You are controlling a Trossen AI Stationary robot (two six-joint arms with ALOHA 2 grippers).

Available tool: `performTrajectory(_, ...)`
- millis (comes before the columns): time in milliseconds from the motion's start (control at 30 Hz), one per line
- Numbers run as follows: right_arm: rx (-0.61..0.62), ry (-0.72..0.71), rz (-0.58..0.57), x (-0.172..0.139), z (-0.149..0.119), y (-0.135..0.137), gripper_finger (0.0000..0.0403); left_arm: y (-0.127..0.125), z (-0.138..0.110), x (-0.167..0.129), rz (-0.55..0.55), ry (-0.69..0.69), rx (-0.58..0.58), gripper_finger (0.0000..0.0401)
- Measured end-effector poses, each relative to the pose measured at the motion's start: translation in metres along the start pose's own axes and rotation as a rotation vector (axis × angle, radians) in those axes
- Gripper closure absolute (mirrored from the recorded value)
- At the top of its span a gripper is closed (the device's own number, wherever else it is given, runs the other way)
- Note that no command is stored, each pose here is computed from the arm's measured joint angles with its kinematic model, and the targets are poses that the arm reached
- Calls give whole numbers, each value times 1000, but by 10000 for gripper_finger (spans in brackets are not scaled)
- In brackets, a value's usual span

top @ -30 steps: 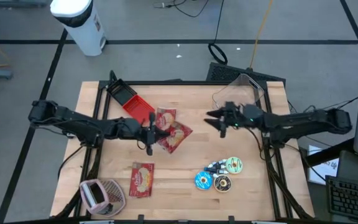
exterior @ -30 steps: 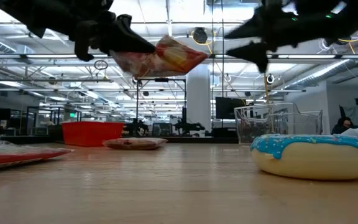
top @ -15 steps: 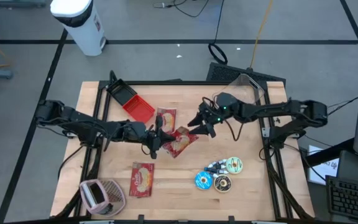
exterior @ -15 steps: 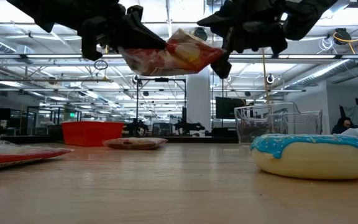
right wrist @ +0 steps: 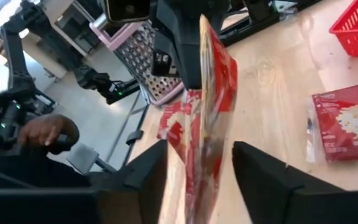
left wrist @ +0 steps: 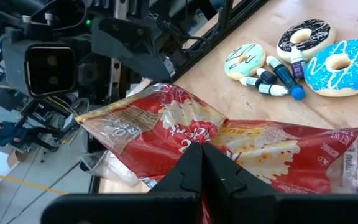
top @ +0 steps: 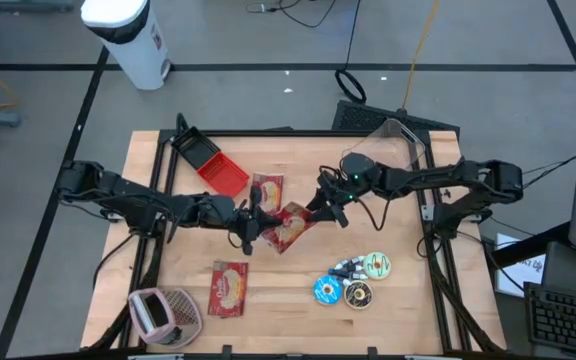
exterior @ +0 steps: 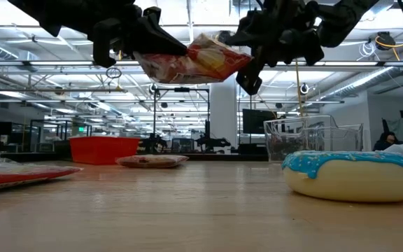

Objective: Pick & Place Food Item
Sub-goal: Put the middle red popcorn bag into the transparent bin

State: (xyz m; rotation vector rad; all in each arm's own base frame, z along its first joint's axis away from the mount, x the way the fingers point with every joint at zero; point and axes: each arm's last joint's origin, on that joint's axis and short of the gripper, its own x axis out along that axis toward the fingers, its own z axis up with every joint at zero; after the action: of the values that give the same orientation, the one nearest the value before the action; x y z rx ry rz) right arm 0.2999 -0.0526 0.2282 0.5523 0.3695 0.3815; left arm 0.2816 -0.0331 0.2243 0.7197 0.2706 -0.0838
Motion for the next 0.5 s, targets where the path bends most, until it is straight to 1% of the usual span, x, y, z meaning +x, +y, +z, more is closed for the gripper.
performTrajectory(133, -55, -3, 1, 0, 0, 0, 295, 0, 0, 0, 10, 9, -9, 399)
performTrajectory(300, -117, -3, -1, 0, 0, 0, 377, 0, 0, 0, 11, 8, -40, 396)
performTrajectory(333, -133, -3, -3, 0, 0, 0, 389, 0, 0, 0, 11, 8, -49, 395)
performTrajectory(433, -155, -5, -2, 0, 1, 0, 393, 1, 0, 0, 30, 17, -89, 397)
performTrajectory(500, -162, -10, -5, 0, 1, 0, 396, 3, -1, 0, 103, 61, -164, 394)
